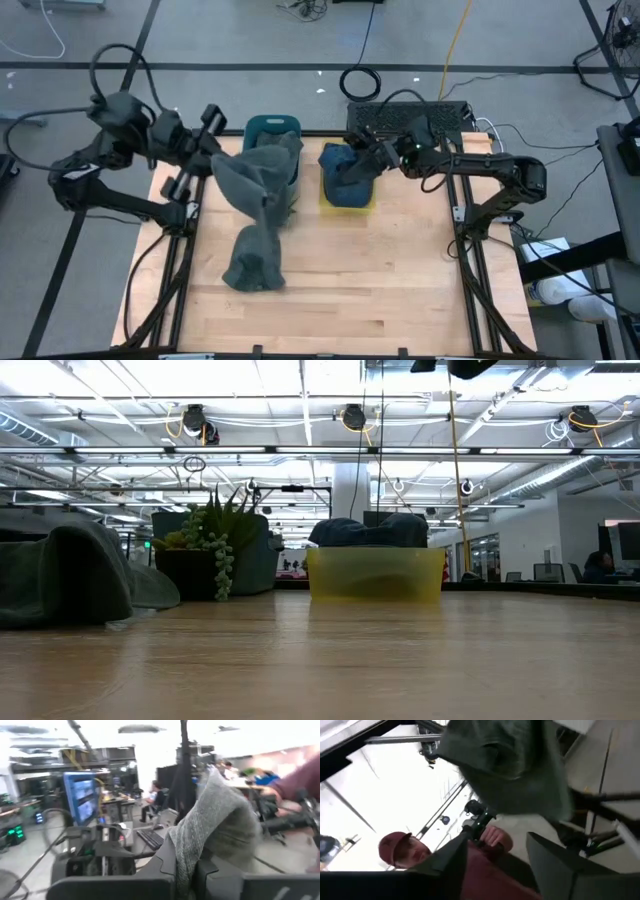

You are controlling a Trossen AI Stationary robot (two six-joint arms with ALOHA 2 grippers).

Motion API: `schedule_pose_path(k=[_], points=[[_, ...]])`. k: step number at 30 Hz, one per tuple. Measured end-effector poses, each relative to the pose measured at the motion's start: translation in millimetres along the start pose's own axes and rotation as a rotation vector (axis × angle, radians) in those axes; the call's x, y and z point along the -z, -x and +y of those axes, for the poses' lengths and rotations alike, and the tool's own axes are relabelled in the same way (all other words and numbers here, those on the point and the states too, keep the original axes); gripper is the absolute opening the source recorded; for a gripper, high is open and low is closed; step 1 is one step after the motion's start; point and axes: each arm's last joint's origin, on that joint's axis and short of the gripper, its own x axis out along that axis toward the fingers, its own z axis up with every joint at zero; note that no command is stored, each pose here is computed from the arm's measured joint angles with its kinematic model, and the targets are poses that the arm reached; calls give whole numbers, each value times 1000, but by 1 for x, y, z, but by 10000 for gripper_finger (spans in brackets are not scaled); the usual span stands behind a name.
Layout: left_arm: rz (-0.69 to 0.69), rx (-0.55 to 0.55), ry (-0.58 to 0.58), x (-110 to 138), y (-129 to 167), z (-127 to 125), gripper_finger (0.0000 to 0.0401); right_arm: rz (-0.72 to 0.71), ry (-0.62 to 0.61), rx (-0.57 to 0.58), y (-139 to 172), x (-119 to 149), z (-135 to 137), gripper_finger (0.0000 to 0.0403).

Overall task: Pick & Place hat
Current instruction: Put the bottom black cap into the blue bin

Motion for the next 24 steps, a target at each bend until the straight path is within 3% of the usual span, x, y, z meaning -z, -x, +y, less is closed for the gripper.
schedule_pose_path(k=[6, 13, 24], points=[[-21, -158, 128, -3, 10, 10, 12, -75, 154, 30, 23, -18, 2, 243], [-26, -323, 384, 4, 12, 33, 12, -242, 358, 49, 49, -36, 10, 248], [135, -416, 635, 29, 14, 52, 12, -407, 1026, 132, 62, -41, 33, 243]])
